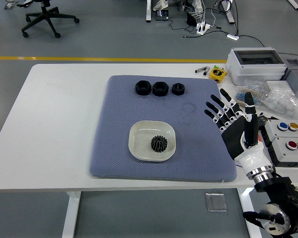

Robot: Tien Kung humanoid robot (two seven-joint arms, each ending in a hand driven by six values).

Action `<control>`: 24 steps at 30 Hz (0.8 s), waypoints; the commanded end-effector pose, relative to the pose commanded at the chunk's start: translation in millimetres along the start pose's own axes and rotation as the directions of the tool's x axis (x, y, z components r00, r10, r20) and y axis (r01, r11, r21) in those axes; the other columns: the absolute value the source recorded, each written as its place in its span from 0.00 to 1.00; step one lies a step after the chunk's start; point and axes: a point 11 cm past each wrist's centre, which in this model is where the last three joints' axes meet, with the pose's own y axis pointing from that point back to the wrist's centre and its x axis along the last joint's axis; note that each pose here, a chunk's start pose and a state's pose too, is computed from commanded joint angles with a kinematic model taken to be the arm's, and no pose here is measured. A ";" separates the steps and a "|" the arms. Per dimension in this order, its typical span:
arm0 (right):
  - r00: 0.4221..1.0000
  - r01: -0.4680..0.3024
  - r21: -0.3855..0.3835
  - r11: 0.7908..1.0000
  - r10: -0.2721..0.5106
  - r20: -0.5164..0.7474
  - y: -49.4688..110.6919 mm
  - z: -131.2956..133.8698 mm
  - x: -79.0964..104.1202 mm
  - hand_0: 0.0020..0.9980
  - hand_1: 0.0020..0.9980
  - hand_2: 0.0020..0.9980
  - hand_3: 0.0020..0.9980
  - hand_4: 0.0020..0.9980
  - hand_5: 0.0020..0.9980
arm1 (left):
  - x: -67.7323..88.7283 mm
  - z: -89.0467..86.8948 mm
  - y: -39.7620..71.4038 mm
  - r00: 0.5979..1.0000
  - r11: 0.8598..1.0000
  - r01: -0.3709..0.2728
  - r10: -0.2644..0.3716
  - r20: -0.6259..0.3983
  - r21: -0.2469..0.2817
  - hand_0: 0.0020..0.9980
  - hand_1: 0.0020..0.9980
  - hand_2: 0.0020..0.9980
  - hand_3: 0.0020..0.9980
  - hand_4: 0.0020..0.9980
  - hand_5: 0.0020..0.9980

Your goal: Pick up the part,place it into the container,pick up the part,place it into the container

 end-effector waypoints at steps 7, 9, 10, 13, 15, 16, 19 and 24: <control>0.981 -0.147 0.009 0.989 0.147 -0.125 -4.4 -5.2 36.7 0.90 0.83 0.87 0.93 1.00 1.00 | -0.3 2.7 0.0 1.000 0.999 -0.020 0.019 -0.012 -0.027 0.89 0.87 0.91 0.68 0.61 0.73; 0.969 -0.171 0.010 0.985 0.170 -0.180 -7.0 -7.0 44.2 0.91 0.82 0.86 0.90 1.00 1.00 | -0.7 3.6 0.1 1.000 0.999 -0.027 0.027 -0.009 -0.030 0.88 0.85 0.88 0.65 0.62 0.76; 0.964 -0.174 0.010 0.985 0.172 -0.200 -8.0 -7.4 46.6 0.91 0.82 0.86 0.90 1.00 1.00 | -0.8 4.0 0.2 1.000 0.999 -0.030 0.030 -0.007 -0.032 0.88 0.85 0.88 0.65 0.62 0.76; 0.965 -0.166 -0.012 0.986 0.160 -0.206 -9.7 -4.5 50.0 0.91 0.82 0.86 0.90 1.00 1.00 | -1.2 5.7 0.3 0.999 0.999 -0.037 0.036 -0.006 -0.038 0.88 0.85 0.88 0.65 0.62 0.76; 0.965 -0.174 -0.027 0.984 0.165 -0.205 -9.8 -1.5 52.0 0.90 0.82 0.86 0.92 1.00 1.00 | -1.5 4.8 0.2 0.999 0.998 -0.039 0.039 -0.007 -0.040 0.88 0.84 0.87 0.64 0.62 0.76; 0.964 -0.179 -0.028 0.983 0.169 -0.207 -9.8 -1.1 52.6 0.90 0.82 0.86 0.92 1.00 1.00 | -1.5 4.6 0.2 0.999 0.998 -0.039 0.039 -0.007 -0.041 0.88 0.84 0.87 0.64 0.62 0.76; 0.960 -0.193 -0.021 0.981 0.185 -0.208 -9.8 -1.2 54.3 0.90 0.82 0.86 0.92 1.00 1.00 | -1.9 4.8 0.2 0.999 0.998 -0.040 0.039 -0.010 -0.043 0.88 0.84 0.87 0.64 0.62 0.76; 0.956 -0.201 0.001 0.980 0.197 -0.216 -10.4 -5.6 55.6 0.92 0.83 0.87 0.93 1.00 1.00 | -3.5 5.9 0.3 0.999 0.998 -0.037 0.037 -0.008 -0.045 0.88 0.84 0.87 0.64 0.61 0.76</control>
